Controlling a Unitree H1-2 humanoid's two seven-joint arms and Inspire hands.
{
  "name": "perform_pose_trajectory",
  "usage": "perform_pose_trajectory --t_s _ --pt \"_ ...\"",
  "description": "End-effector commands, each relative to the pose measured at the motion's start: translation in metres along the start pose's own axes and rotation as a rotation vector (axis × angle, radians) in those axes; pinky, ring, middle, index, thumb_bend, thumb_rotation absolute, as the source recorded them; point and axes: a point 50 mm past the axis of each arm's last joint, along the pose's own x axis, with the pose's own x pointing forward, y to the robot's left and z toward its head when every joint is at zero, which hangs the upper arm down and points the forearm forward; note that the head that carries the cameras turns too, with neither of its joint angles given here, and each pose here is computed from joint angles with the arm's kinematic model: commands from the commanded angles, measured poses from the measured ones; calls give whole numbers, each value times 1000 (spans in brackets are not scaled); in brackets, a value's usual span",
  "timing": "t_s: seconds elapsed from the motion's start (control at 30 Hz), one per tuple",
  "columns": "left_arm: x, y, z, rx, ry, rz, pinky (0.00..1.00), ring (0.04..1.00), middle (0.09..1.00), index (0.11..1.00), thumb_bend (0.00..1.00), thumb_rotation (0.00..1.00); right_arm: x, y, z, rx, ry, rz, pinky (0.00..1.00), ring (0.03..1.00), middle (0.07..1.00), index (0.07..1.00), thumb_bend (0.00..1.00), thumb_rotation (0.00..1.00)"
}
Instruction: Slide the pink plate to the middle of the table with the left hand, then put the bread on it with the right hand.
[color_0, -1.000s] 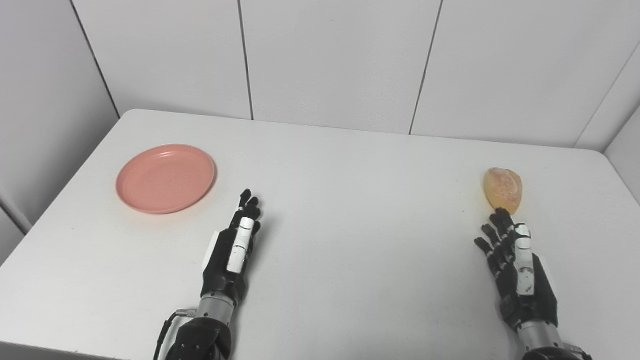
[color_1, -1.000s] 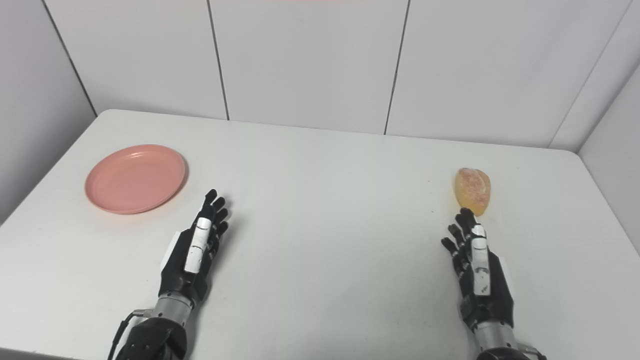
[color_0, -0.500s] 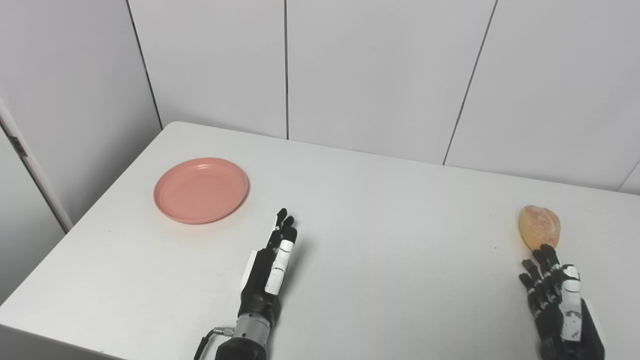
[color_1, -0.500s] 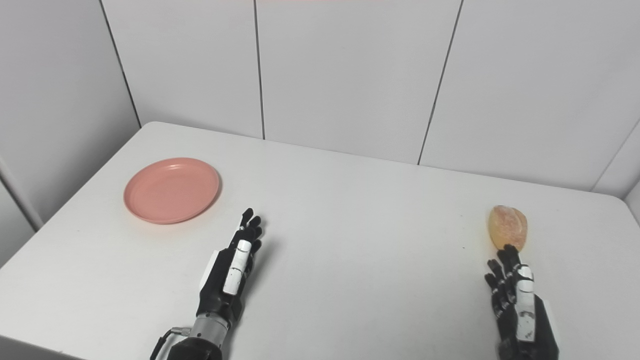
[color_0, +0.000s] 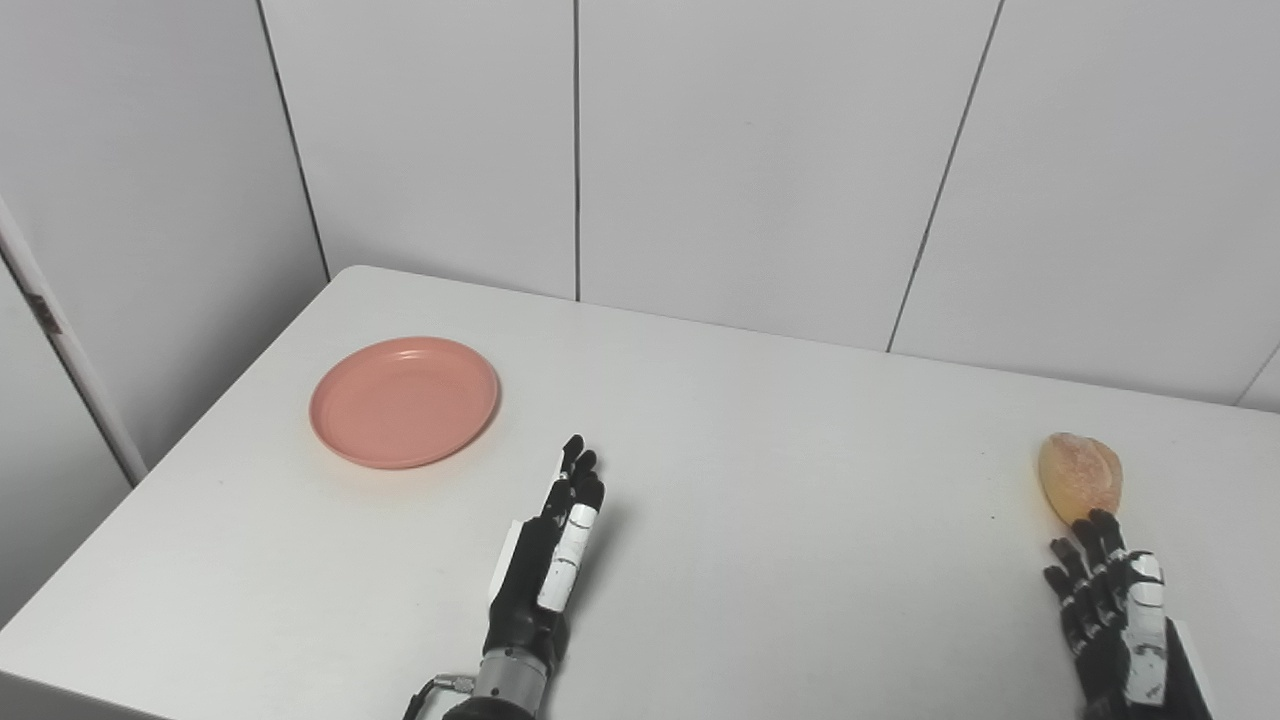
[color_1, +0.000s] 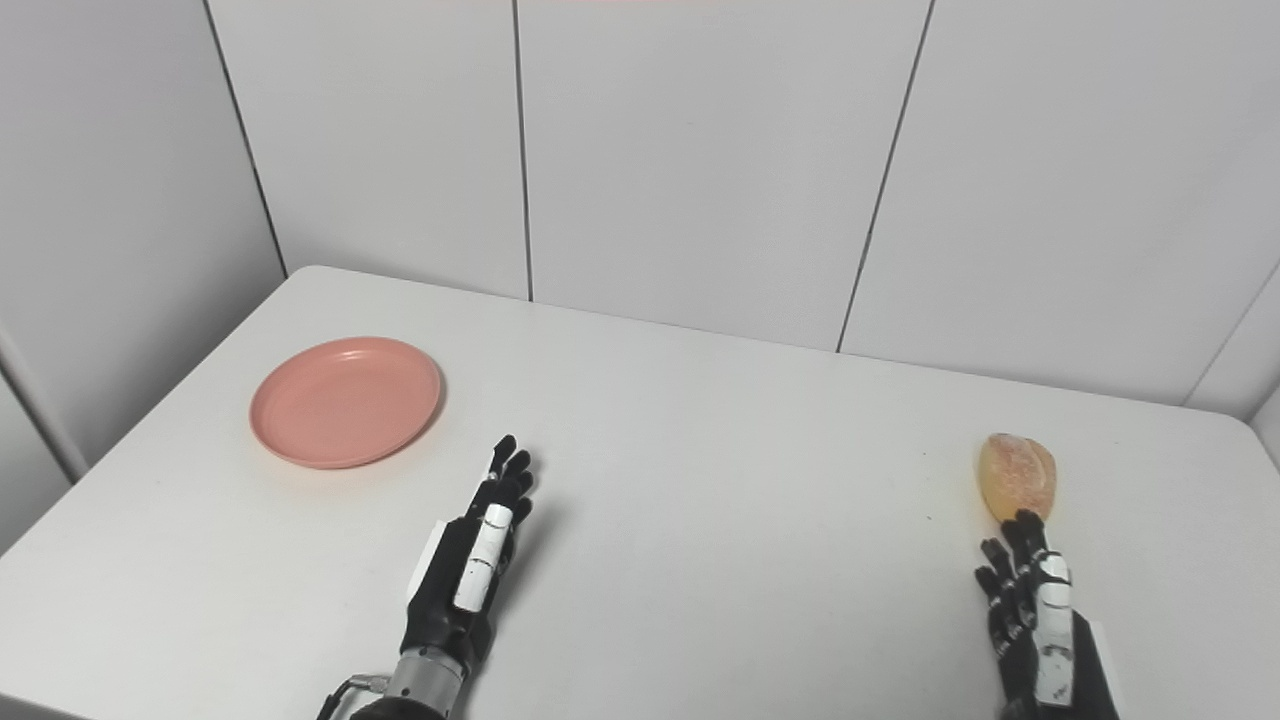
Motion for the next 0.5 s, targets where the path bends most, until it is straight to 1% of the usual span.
perform_pose_trajectory --t_s 0.0,0.17,0.23,0.3,0.47 --pt "3 -6 2 -10 0 -6 1000 1000 999 1000 752 906 -1 -2 -3 -8 9 4 1000 976 993 986 724 968" --pt "5 -4 5 -13 -12 -9 1000 1000 997 1000 764 906 -4 1 -4 -6 13 2 1000 967 986 980 726 962" --pt "8 -3 10 -20 -24 -14 1000 1000 997 1000 798 915 -5 2 -4 -3 15 1 1000 966 984 975 732 960" --pt "12 -3 20 -33 -52 -19 1000 1000 996 1000 802 917 -6 3 -4 3 22 -2 1000 965 983 973 737 954" --pt "25 1 52 -66 -132 -44 1000 1000 989 1000 813 909 -7 3 -5 8 24 1 1000 967 987 972 731 955"
